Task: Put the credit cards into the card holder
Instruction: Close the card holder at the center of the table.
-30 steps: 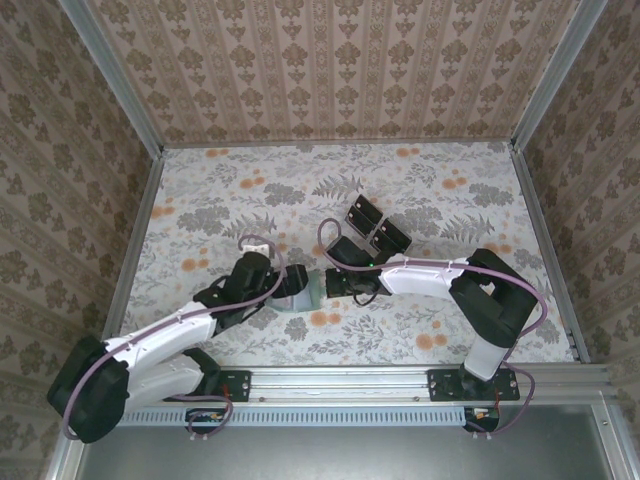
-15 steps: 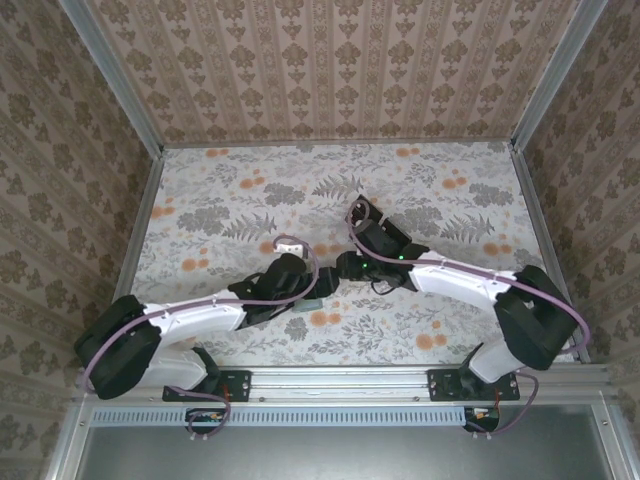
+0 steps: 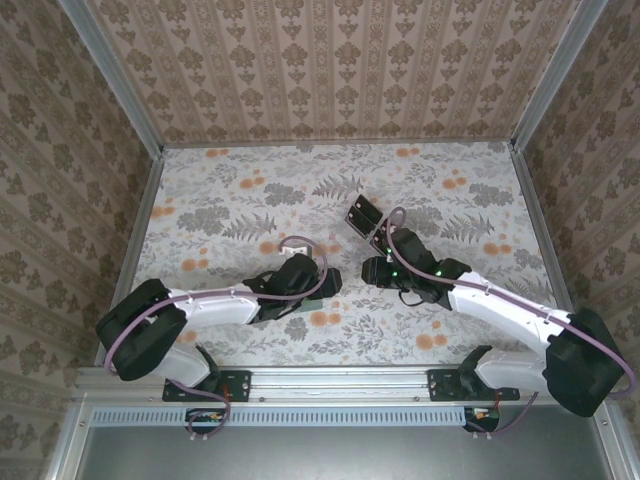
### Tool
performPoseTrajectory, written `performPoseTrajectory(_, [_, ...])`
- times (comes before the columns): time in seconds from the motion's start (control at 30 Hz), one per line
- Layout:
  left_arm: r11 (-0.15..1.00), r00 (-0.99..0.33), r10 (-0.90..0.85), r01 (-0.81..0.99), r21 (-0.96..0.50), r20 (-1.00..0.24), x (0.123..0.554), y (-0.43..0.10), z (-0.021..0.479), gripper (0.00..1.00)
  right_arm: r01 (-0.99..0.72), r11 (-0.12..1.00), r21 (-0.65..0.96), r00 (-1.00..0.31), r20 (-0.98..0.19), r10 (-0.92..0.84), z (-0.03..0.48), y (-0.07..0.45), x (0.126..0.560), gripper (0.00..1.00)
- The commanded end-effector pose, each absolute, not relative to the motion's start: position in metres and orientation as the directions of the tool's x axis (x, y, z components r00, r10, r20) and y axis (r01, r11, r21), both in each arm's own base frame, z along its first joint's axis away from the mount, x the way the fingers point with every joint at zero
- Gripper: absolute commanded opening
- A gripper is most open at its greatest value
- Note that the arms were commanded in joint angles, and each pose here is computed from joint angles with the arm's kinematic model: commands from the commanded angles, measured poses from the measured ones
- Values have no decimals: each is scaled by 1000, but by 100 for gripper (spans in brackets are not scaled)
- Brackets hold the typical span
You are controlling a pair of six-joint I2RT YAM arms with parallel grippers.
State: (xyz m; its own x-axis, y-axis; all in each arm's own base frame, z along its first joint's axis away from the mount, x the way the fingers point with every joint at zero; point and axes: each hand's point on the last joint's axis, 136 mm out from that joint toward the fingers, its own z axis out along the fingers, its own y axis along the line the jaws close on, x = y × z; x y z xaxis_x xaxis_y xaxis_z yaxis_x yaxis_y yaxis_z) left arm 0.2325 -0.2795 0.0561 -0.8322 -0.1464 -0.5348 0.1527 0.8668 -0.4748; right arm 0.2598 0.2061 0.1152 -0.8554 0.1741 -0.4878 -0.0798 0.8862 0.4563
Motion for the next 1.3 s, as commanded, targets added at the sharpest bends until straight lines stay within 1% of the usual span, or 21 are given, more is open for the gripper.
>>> performPoseTrajectory(0.0, [873,-836,-177,111,-475,-520,235,-271,60,100,-85,843,531,-875,-445,192,116,216,252,41])
performPoseTrajectory(0.13, [870,-822,-210,90,-486,-529,239,-260,67,100,-106,782,614,-888,-413,203,113,235,247,37])
performPoseTrajectory(0.33, [854,-813,-260,59,-517,-521,244,-246,72,100,-120,688,716,-898,-374,233,105,265,242,19])
performPoseTrajectory(0.43, [848,-815,-272,49,-528,-512,248,-241,72,100,-150,671,726,-903,-377,206,102,284,238,13])
performPoseTrajectory(0.53, [843,-815,-284,39,-536,-505,250,-238,71,100,-190,659,728,-906,-388,168,103,306,234,10])
performPoseTrajectory(0.57, [843,-815,-287,35,-538,-504,251,-236,71,100,-204,649,733,-904,-395,162,107,311,234,9])
performPoseTrajectory(0.6, [841,-812,-293,32,-539,-505,252,-234,71,100,-199,659,725,-912,-384,146,98,316,233,8])
performPoseTrajectory(0.7, [839,-803,-310,20,-544,-509,257,-226,75,100,-212,653,727,-915,-382,127,98,329,233,7])
performPoseTrajectory(0.87, [853,-786,-327,-7,-521,-524,265,-201,86,100,-236,656,717,-922,-378,82,95,346,234,5])
performPoseTrajectory(1.07, [919,-815,-256,-38,-392,-521,262,-163,90,100,-234,693,682,-931,-364,44,84,351,237,2])
performPoseTrajectory(1.27, [957,-859,-184,-46,-288,-478,251,-140,81,100,-212,712,670,-949,-316,15,66,354,233,0])
